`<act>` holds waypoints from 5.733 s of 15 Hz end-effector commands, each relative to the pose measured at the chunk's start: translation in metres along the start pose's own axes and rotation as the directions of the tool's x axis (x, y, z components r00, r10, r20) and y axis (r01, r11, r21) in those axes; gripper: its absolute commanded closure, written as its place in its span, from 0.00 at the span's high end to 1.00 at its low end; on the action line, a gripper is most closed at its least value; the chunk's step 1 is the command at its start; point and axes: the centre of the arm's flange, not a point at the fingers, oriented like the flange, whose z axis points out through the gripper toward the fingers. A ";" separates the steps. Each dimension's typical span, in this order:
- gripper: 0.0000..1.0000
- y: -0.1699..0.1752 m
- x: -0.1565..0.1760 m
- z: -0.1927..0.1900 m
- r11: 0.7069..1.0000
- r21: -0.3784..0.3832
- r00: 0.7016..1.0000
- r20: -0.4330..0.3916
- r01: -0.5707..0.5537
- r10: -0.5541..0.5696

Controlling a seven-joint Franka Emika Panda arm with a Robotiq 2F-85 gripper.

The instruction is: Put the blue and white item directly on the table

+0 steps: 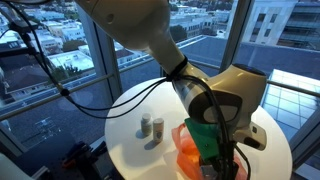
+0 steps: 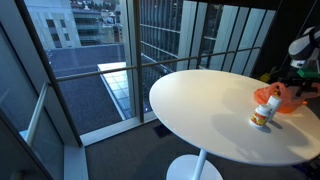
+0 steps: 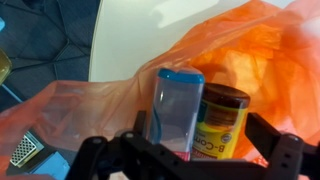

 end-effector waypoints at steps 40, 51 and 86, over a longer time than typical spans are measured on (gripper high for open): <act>0.18 -0.041 -0.114 -0.130 0.968 0.090 0.959 -0.186 0.235 -0.216; 0.18 -0.021 -0.191 -0.123 0.919 0.123 0.927 -0.086 0.374 -0.365; 0.98 -0.067 -0.166 -0.025 0.832 0.202 0.851 -0.012 0.516 -0.525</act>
